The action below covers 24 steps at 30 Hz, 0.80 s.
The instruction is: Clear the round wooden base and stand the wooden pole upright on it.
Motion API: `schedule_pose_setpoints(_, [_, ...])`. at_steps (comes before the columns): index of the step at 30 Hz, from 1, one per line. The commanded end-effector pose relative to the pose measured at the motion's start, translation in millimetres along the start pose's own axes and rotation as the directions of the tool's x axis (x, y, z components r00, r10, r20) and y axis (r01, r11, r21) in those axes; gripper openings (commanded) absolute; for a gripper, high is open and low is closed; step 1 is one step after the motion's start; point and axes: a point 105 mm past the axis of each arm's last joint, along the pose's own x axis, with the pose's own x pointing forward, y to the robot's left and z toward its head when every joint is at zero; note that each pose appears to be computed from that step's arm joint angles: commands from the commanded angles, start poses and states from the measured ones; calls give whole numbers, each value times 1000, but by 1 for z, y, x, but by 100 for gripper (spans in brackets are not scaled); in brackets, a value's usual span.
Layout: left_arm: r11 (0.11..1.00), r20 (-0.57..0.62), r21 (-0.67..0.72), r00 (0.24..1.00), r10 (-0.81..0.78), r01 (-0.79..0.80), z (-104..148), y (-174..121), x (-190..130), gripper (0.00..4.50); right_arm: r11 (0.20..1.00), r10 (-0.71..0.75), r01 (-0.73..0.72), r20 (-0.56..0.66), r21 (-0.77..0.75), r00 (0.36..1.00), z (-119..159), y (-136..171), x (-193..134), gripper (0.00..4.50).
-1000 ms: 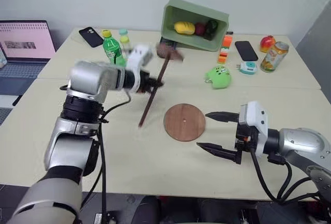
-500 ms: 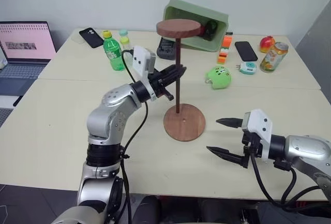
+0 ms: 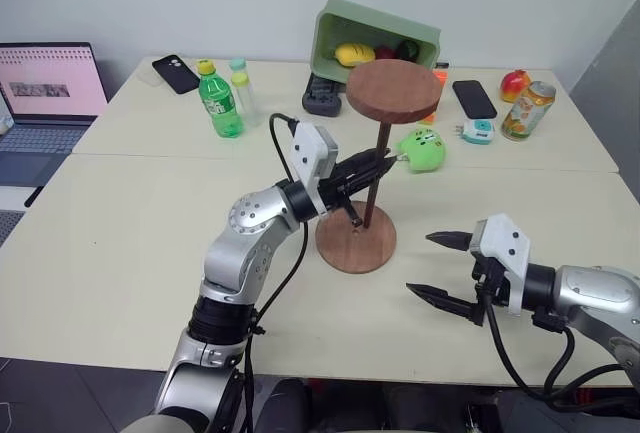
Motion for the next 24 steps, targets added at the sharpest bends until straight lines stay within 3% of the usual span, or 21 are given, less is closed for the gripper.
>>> schedule_pose_setpoints(1, [999,31,32,999,12,-13,5,2,-1,26,999,2,0,40,-33,999,12,2,-2,450])
schedule_pose_setpoints(24, [995,-25,9,995,95,-95,-22,7,-17,26,1000,-12,13,44,-24,999,18,1,-3,450])
